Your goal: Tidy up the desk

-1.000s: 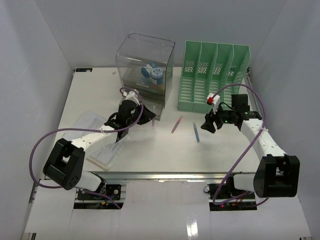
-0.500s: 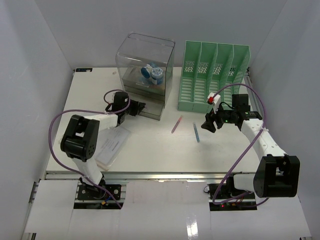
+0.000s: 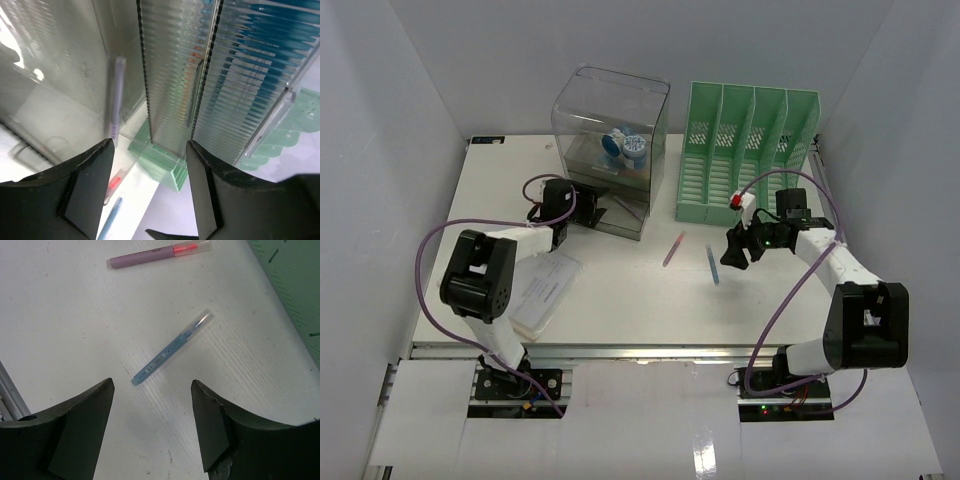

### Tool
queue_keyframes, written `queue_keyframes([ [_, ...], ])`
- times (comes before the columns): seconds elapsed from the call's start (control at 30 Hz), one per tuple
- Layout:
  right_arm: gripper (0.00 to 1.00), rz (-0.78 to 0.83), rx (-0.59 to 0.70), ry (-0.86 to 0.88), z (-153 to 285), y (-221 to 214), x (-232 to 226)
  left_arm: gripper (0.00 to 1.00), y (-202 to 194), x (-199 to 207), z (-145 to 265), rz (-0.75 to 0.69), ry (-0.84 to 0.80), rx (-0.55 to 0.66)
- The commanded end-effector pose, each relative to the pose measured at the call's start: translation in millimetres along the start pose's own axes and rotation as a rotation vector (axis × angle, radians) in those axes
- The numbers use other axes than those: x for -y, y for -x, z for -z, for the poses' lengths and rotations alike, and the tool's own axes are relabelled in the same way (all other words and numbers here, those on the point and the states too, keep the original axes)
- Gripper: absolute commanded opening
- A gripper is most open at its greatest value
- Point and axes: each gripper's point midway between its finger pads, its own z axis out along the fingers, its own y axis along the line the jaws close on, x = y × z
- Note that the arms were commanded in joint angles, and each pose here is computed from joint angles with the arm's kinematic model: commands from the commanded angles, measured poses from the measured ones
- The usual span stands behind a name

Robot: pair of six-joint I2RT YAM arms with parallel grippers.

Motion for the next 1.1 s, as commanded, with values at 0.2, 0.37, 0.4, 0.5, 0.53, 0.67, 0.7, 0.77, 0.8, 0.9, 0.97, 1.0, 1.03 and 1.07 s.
queue_keyframes([
  [0.2, 0.70, -0.019, -0.126, -0.122, -36, 2, -5, 0.91, 6, 72, 111, -0.612, -0.422, -0.010],
  [0.37, 0.68, -0.012, -0.236, -0.171, -59, -16, -3, 0.98, 6, 69, 170, -0.977, -0.456, 0.004],
  [0.4, 0.67, -0.014, -0.251, -0.190, -62, -18, -1, 0.98, 9, 60, 173, -1.043, -0.419, 0.017],
  [0.5, 0.64, -0.009, -0.289, -0.240, -67, -23, 8, 0.98, 18, 40, 191, -1.169, -0.355, 0.091],
  [0.53, 0.64, -0.006, -0.298, -0.258, -69, -24, 11, 0.98, 20, 42, 202, -1.210, -0.367, 0.133],
  [0.67, 0.59, -0.001, -0.331, -0.280, -73, -34, 15, 0.98, 30, 23, 217, -1.236, -0.322, 0.237],
  [0.7, 0.58, -0.001, -0.339, -0.281, -75, -36, 16, 0.98, 31, 25, 219, -1.240, -0.323, 0.246],
  [0.77, 0.54, -0.001, -0.358, -0.279, -78, -41, 17, 0.98, 32, 27, 221, -1.244, -0.324, 0.254],
  [0.8, 0.51, -0.002, -0.364, -0.277, -80, -43, 17, 0.98, 31, 27, 221, -1.244, -0.326, 0.247],
  [0.9, 0.40, -0.004, -0.383, -0.273, -82, -48, 18, 0.98, 29, 28, 219, -1.241, -0.325, 0.226],
  [0.97, 0.32, -0.004, -0.397, -0.272, -84, -52, 19, 0.98, 29, 27, 219, -1.237, -0.322, 0.223],
  [1.0, 0.27, -0.004, -0.403, -0.270, -84, -54, 19, 0.98, 28, 27, 219, -1.236, -0.324, 0.221],
  [1.03, 0.22, -0.004, -0.408, -0.267, -85, -55, 19, 0.98, 28, 28, 220, -1.235, -0.326, 0.220],
  [1.07, 0.19, -0.004, -0.411, -0.265, -85, -56, 18, 0.98, 28, 27, 220, -1.234, -0.327, 0.219],
])
